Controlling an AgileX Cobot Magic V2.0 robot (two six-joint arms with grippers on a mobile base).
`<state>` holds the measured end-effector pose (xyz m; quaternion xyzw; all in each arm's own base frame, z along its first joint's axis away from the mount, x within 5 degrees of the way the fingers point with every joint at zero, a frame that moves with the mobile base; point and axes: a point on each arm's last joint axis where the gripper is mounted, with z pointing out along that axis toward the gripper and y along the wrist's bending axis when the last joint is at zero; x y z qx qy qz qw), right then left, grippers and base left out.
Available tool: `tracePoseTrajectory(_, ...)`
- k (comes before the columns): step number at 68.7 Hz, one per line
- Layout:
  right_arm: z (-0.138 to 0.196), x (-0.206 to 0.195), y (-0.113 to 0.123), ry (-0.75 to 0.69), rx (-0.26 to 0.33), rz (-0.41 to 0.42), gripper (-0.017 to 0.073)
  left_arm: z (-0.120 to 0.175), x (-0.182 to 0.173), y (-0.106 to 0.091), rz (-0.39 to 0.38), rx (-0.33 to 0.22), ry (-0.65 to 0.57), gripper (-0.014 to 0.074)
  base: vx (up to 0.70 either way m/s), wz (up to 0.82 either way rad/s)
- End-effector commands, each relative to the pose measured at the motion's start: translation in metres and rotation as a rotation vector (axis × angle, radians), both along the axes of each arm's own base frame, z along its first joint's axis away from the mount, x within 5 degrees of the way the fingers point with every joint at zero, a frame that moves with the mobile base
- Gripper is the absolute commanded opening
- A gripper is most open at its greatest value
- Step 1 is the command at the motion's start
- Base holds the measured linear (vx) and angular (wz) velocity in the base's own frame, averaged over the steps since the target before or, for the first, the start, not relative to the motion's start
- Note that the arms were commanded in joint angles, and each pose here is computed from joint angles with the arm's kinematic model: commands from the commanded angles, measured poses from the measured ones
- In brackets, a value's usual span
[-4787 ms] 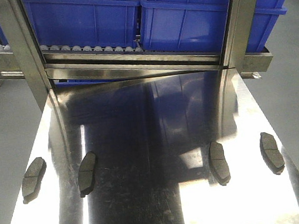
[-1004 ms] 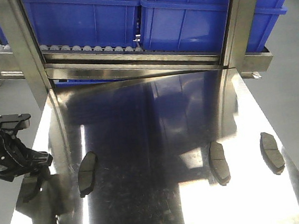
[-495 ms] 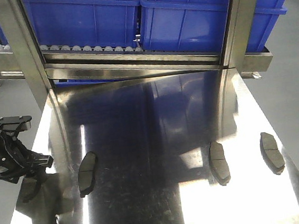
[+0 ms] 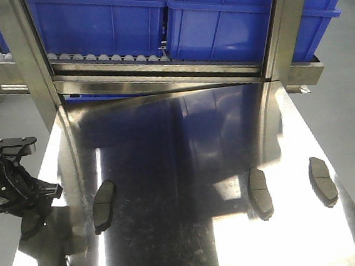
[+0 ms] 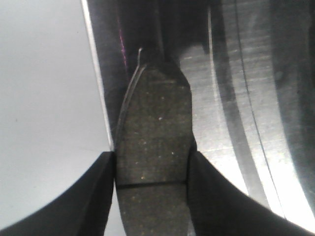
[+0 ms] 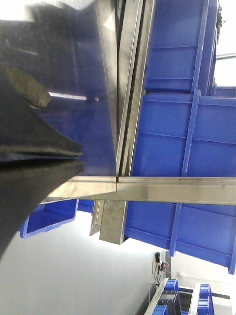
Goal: Move and align brake pads A on conveyor
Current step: 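Lower the left gripper onto the outermost brake pad and grasp it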
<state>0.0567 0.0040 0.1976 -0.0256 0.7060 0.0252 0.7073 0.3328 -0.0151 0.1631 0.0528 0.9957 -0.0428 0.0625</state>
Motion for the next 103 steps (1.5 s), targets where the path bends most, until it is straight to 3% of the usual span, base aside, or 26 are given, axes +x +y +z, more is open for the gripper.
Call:
tracePoseTrajectory(1, 0.002, -0.001, 0.000, -0.070, -0.001, -0.002, -0.0003, 0.029, 0.003, -0.001, 0.004, -0.011, -0.102, 0.0097, 0.00, 0.00)
tracePoseTrajectory(32, 0.002, -0.001, 0.000, -0.070, -0.001, -0.002, -0.0003, 0.093, -0.019, -0.001, 0.000, -0.012, -0.322, 0.0102, 0.00, 0.00)
tracePoseTrajectory(49, 0.002, -0.001, 0.000, -0.070, -0.001, -0.002, -0.0003, 0.128, -0.075, 0.002, -0.006, 0.000, -0.561, 0.0104, 0.00, 0.00)
tracePoseTrajectory(56, 0.002, -0.001, 0.000, -0.070, -0.001, -0.002, -0.0003, 0.136, -0.104, 0.002, 0.011, -0.019, -0.648, 0.0106, 0.00, 0.00)
tracePoseTrajectory(77, 0.002, -0.001, 0.000, -0.070, -0.001, -0.002, -0.0003, 0.149, -0.186, 0.005, 0.012, -0.014, -0.963, 0.0107, 0.00, 0.00)
tracePoseTrajectory(92, 0.002, -0.001, 0.000, -0.070, -0.001, -0.002, -0.0003, 0.142, -0.231, 0.006, 0.014, -0.019, -1.091, 0.0107, 0.00, 0.00)
tracePoseTrajectory(103, 0.002, -0.001, 0.000, -0.070, -0.001, -0.002, -0.0003, 0.134, -0.247, 0.005, 0.045, -0.059, -1.184, 0.0107, 0.00, 0.00)
